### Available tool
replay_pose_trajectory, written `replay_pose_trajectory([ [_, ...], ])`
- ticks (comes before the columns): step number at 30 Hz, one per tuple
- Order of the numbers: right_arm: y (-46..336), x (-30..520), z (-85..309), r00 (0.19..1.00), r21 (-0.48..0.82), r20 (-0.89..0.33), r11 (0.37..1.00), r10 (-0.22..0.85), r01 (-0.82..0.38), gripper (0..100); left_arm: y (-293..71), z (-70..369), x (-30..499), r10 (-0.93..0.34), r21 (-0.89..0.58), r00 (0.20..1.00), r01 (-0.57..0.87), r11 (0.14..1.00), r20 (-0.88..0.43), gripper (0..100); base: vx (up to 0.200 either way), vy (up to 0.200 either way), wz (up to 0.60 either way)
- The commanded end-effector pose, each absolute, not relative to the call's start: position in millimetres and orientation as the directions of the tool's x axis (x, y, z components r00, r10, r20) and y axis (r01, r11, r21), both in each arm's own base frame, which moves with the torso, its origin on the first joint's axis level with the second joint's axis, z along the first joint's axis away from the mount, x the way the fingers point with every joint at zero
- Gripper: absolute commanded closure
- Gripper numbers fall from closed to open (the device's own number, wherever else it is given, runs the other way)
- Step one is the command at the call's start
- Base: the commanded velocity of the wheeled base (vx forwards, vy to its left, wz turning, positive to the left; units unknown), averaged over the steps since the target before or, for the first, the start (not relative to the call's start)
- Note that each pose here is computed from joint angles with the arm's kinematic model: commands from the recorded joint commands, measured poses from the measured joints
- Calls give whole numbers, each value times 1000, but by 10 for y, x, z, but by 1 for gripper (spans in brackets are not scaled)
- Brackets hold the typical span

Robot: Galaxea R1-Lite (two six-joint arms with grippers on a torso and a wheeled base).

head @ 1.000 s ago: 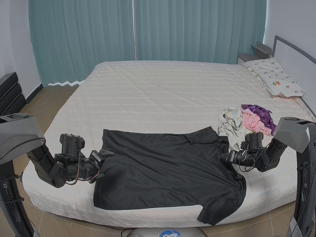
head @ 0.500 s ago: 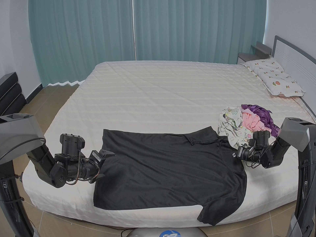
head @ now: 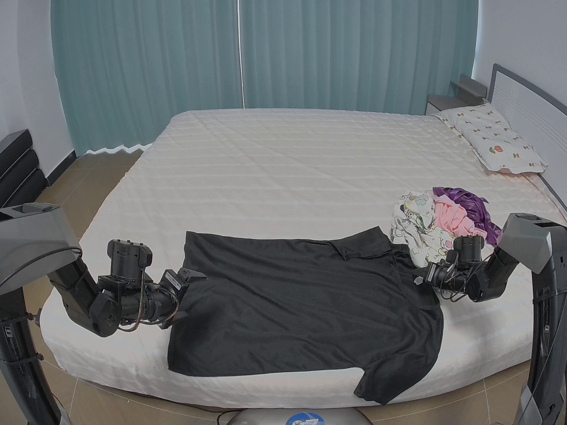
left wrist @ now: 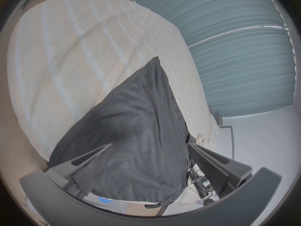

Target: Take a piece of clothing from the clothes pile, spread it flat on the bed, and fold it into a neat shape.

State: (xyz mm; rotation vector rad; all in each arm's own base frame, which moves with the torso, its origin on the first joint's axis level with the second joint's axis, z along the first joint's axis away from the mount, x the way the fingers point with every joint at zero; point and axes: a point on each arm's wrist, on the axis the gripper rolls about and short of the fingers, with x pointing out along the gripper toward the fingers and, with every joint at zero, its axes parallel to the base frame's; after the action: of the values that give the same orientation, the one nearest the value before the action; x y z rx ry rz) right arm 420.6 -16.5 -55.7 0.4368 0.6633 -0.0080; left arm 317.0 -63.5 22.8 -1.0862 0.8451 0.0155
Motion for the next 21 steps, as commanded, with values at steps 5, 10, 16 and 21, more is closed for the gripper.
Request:
replay_pose_trajectory([
  [5, -135, 3995, -104, 815, 454, -559, 879, 155, 145, 0, -650, 228, 3160, -383, -768, 693, -401, 499, -611, 0, 0, 0, 0],
  [10, -33, 3650, 120, 805, 469, -564, 873, 182, 131, 0, -680, 223, 3085, -390, -761, 680, -405, 507, -622, 0, -40, 0, 0],
  [16, -4, 3210, 185, 799, 503, -572, 849, 187, 160, 0, -777, 262, 2893, -413, -738, 648, -370, 564, -640, 0, -200, 0, 0],
  [21, -3, 2845, 49, 800, 522, -570, 834, 186, 178, 0, -781, 154, 2778, -379, -667, 619, -334, 667, -688, 0, -80, 0, 0],
])
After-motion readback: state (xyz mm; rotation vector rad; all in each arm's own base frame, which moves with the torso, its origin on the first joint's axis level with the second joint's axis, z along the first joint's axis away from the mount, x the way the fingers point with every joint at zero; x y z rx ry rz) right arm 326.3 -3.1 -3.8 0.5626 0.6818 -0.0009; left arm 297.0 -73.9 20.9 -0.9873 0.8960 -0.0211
